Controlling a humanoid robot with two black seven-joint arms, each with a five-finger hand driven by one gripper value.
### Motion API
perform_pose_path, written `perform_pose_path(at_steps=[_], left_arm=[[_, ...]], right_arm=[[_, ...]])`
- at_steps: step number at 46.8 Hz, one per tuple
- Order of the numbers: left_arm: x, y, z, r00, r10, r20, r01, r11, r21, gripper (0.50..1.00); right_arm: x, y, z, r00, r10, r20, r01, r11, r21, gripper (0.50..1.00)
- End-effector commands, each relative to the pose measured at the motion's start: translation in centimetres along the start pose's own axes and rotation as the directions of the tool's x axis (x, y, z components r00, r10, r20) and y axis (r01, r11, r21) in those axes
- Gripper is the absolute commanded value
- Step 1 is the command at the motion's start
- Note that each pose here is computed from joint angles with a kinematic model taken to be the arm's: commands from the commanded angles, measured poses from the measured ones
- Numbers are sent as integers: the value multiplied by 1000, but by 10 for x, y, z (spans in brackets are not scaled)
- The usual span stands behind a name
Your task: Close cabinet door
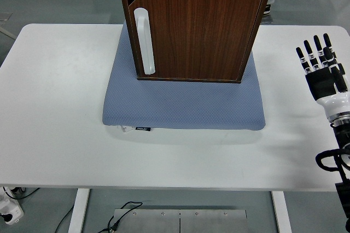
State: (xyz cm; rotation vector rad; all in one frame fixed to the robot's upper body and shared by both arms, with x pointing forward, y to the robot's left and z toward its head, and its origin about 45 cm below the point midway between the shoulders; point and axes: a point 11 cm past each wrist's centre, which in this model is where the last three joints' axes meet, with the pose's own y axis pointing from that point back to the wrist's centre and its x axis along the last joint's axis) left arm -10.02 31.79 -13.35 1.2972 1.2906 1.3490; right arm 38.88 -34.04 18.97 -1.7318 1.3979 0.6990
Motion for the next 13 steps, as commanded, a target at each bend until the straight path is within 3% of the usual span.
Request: perform_pose_path(at_steps=[1,13], left_arm=[[0,0,-1,1000,0,0,0,1000,1,1000],[0,0,0,1000,1,0,-1,1000,0,1000]], right_arm=[[3,0,2,1000,14,1,-14,1000,-6,1000],[8,-4,16,999,49,6,-48,998,-46,1000]])
